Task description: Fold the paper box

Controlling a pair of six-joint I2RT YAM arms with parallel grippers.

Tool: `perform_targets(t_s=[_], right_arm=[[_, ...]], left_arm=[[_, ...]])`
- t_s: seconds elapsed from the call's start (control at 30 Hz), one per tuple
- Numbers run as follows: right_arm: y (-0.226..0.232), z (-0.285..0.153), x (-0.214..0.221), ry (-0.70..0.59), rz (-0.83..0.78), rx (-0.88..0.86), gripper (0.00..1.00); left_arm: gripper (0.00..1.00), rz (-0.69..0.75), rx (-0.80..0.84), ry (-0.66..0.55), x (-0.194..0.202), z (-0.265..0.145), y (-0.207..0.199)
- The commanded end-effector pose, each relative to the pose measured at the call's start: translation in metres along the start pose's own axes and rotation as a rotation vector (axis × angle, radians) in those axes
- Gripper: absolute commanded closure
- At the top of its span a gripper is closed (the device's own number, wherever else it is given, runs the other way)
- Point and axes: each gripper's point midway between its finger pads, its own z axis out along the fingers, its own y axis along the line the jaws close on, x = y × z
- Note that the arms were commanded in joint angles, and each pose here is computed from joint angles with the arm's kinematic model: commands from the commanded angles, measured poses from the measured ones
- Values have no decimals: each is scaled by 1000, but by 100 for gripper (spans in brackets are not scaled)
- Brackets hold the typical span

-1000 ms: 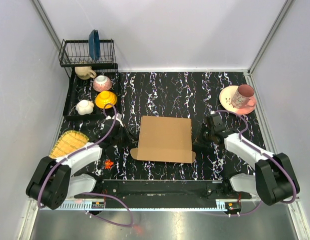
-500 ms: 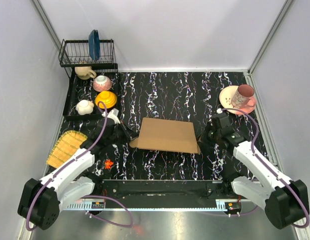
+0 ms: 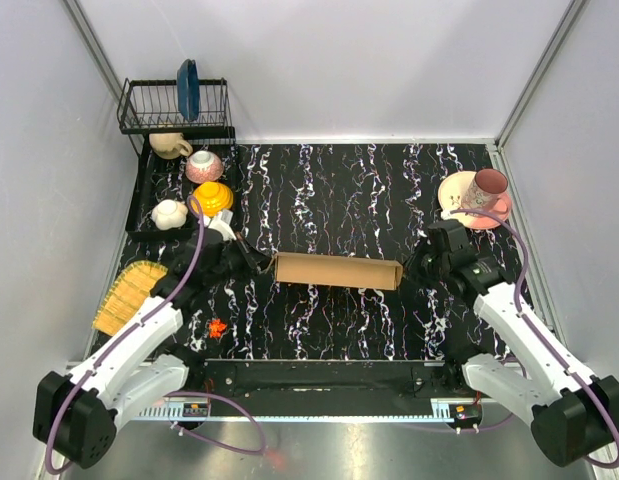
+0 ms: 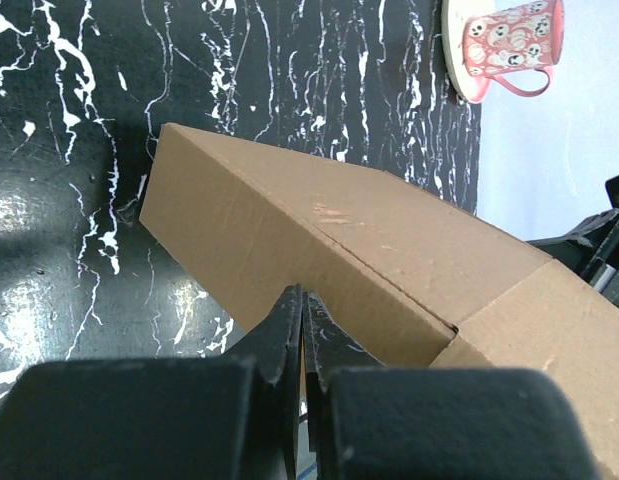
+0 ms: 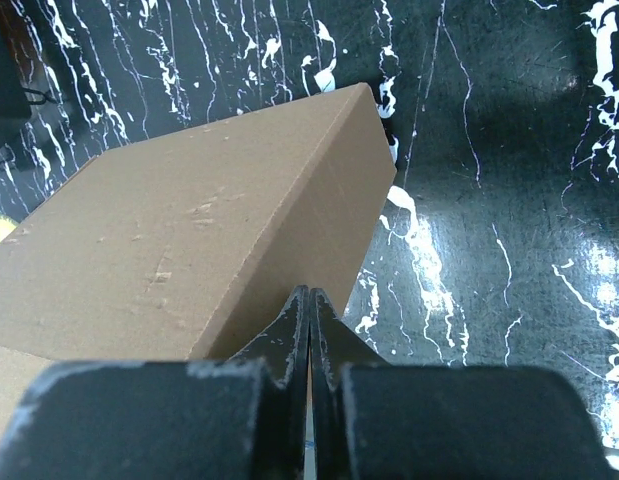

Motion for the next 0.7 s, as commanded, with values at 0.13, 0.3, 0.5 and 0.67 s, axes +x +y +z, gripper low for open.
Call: perform_targets(t_s=[0.13, 0.3, 0.5, 0.67], right_arm=[[55, -2, -14, 1, 12, -171, 100], [61, 9, -23, 13, -12, -143, 100], [60, 22, -26, 28, -16, -117, 100], [56, 26, -32, 18, -29, -97, 94]], left_arm=[[98, -5, 152, 77, -3, 5, -51], [97, -5, 144, 94, -10, 15, -53], [96, -18, 127, 112, -15, 21, -48], [92, -20, 112, 106, -25, 23, -42]])
